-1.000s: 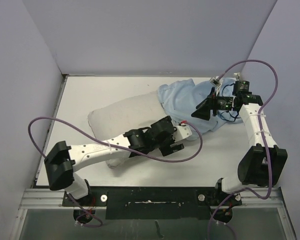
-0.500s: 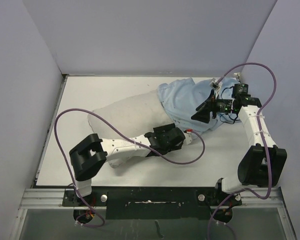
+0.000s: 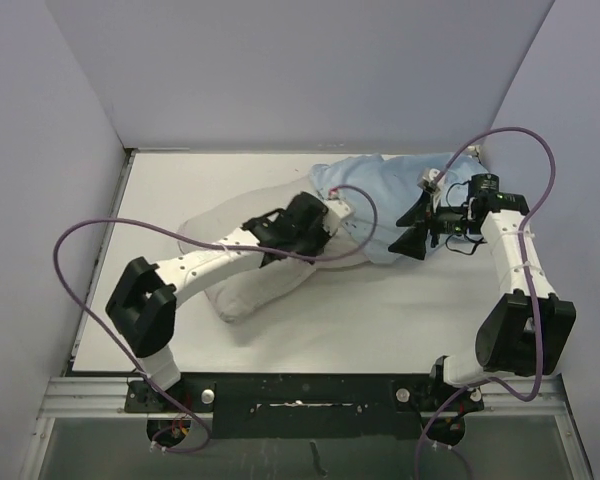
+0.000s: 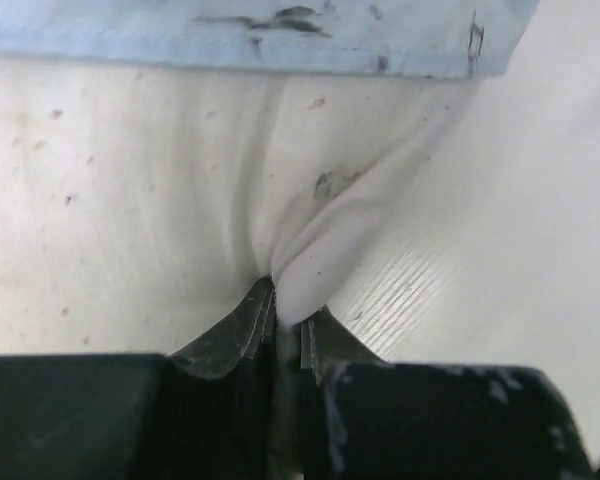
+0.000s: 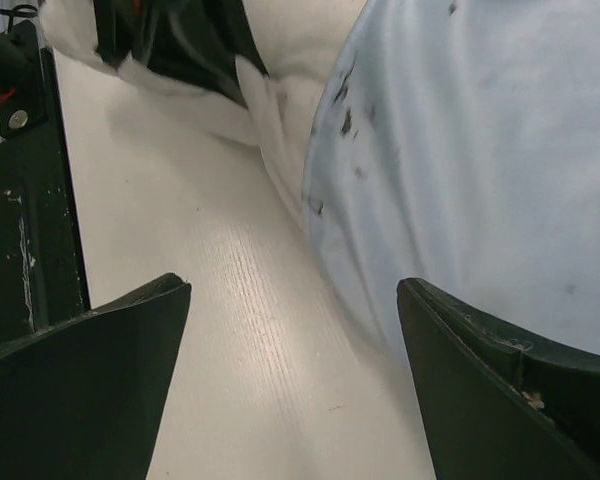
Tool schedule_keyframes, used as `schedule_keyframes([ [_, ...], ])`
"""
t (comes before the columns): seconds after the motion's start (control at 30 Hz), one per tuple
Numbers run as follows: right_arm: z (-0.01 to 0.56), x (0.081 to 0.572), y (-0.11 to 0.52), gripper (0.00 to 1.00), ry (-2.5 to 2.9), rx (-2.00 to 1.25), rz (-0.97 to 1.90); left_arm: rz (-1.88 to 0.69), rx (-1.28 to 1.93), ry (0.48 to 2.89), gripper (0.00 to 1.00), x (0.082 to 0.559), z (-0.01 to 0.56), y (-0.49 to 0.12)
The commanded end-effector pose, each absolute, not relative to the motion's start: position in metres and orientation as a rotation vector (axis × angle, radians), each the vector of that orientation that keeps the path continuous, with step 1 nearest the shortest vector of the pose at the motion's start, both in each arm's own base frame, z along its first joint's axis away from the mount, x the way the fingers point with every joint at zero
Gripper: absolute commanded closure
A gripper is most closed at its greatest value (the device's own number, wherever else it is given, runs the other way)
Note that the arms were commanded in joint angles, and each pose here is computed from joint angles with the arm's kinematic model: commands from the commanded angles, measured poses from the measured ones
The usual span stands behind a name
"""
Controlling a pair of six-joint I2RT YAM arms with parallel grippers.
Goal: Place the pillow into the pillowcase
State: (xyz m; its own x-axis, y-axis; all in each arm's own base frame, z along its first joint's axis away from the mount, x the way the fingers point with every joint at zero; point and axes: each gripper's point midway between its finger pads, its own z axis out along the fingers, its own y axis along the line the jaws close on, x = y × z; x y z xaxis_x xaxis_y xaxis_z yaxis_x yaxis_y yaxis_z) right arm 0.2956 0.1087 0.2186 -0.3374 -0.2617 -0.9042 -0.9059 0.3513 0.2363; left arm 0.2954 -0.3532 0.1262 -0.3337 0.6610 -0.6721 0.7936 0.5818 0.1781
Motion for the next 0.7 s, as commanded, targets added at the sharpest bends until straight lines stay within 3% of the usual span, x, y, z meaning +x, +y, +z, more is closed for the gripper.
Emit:
schedule_keyframes([
  [0.0, 0.246, 0.301, 0.097, 0.12, 1.71, -1.093, 0.891, -0.985, 0.766, 1.997, 1.0, 0.299, 0.265, -0.372],
  [0.33, 0.246, 0.318, 0.081, 0.15, 1.757, -0.982, 0.851, -1.671, 0.417, 1.849, 1.0, 0.312, 0.336, -0.359],
  [0.47, 0.214, 0.358, 0.061, 0.11, 1.903, -0.809, 0.671, -1.728, 0.391, 1.835, 1.0, 0.315, 0.35, -0.36],
  [0.67, 0.189, 0.387, 0.052, 0.09, 1.983, -0.59, 0.665, -1.762, 0.353, 1.825, 1.0, 0.32, 0.357, -0.361],
])
